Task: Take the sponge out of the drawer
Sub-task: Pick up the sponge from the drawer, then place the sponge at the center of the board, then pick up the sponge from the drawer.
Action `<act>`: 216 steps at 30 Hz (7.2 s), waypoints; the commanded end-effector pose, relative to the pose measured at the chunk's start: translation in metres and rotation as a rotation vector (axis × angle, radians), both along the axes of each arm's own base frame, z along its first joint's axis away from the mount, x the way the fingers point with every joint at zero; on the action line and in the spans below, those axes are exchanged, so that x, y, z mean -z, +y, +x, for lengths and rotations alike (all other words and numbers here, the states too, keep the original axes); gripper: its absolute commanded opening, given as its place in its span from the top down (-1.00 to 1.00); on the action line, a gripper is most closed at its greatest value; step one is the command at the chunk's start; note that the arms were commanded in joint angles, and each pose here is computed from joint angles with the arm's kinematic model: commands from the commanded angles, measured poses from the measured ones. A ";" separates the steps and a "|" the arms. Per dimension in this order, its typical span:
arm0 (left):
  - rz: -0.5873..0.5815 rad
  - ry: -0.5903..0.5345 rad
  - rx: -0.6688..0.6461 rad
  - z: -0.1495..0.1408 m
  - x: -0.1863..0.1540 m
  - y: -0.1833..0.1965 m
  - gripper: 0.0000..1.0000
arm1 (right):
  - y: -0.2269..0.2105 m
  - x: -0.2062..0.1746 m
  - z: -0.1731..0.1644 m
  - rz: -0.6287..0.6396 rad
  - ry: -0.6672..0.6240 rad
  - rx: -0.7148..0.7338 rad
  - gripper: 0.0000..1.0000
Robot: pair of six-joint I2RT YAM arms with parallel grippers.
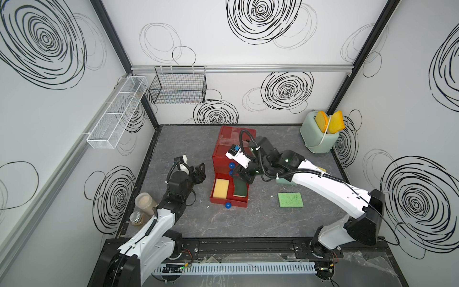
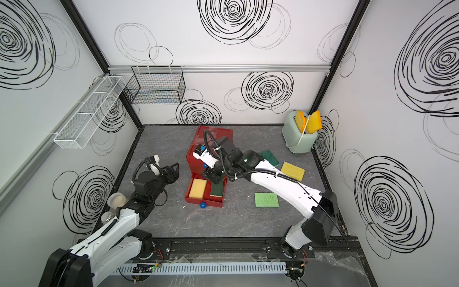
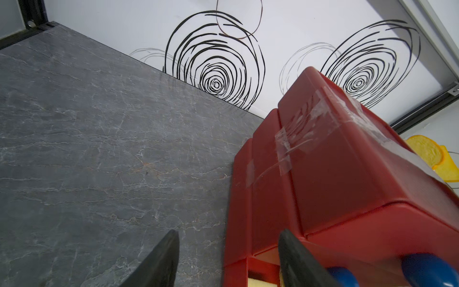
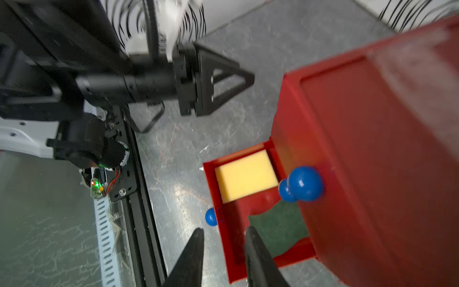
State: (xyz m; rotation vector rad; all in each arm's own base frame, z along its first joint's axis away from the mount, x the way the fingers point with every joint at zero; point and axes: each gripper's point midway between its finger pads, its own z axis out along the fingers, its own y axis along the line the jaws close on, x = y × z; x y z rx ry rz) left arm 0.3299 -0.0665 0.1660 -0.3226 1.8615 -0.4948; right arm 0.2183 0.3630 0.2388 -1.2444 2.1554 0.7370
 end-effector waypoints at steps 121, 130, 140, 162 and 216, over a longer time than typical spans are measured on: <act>-0.021 -0.143 0.196 0.004 0.008 -0.018 -0.33 | -0.238 -0.060 0.099 0.290 -0.133 0.984 1.00; -0.017 -0.139 0.198 0.000 0.010 -0.018 -0.33 | -0.337 0.037 0.105 0.404 0.048 1.410 1.00; -0.021 -0.141 0.207 0.001 0.009 -0.020 -0.32 | -0.421 0.133 0.066 0.404 0.214 1.758 1.00; -0.015 -0.128 0.209 0.003 0.014 -0.020 -0.33 | -0.395 0.072 0.088 0.149 -0.134 1.529 0.36; -0.067 -0.132 0.224 -0.004 0.019 -0.008 -0.33 | 0.001 0.193 0.030 -0.353 -0.074 0.639 0.09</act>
